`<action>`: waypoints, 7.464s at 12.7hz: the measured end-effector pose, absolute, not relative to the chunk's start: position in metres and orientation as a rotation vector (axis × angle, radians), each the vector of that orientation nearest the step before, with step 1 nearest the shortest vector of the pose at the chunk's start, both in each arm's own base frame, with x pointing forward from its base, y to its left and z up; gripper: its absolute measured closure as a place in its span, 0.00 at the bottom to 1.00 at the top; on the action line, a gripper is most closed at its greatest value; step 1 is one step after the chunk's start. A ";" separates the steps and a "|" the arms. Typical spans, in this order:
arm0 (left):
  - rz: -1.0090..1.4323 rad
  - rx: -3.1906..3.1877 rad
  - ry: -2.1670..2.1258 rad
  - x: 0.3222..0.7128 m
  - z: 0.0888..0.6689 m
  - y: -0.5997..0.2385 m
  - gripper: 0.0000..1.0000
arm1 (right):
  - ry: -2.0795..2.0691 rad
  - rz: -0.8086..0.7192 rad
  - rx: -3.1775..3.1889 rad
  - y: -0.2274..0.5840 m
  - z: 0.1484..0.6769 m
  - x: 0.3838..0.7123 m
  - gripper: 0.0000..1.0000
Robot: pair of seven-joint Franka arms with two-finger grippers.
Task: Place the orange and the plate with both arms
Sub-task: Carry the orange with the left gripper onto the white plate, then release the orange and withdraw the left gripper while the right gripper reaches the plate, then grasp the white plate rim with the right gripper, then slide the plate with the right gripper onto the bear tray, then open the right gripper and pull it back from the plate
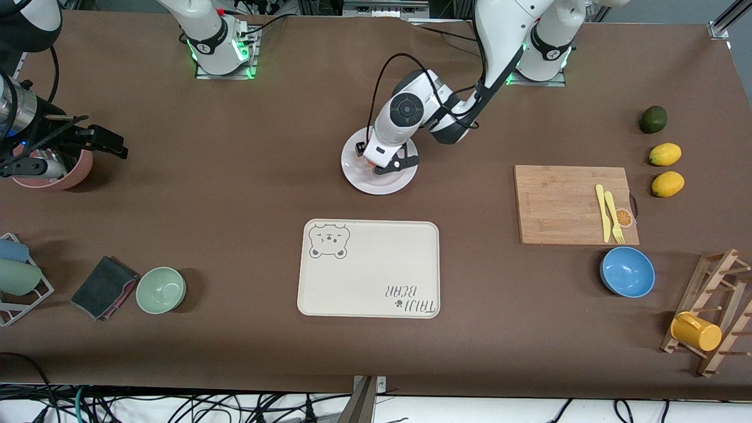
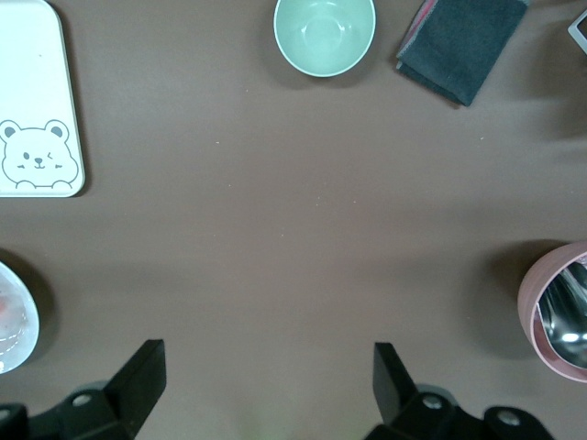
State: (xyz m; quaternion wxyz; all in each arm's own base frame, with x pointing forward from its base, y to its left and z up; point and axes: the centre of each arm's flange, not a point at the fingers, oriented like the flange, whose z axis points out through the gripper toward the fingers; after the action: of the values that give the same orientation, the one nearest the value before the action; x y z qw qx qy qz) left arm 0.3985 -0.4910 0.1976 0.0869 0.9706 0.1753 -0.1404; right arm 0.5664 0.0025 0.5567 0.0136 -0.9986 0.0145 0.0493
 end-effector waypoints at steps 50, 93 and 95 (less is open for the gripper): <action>-0.113 3.115 -0.070 0.598 0.568 -0.012 0.00 | -0.138 0.274 -2.146 0.315 0.119 0.449 0.95; -0.096 3.126 -0.087 0.599 0.574 0.007 0.00 | -0.727 -0.004 -2.626 0.209 0.281 0.718 0.00; -0.095 3.126 -0.087 0.599 0.574 0.007 0.00 | -0.838 0.163 -2.797 0.151 0.306 0.715 0.00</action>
State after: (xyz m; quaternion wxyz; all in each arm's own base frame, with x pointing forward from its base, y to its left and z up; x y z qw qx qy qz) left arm 0.5992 0.0072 0.5742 0.0066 0.9991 -0.0277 -0.0305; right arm 0.7145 0.1509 0.3062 0.1083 -0.9508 -0.2849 0.0554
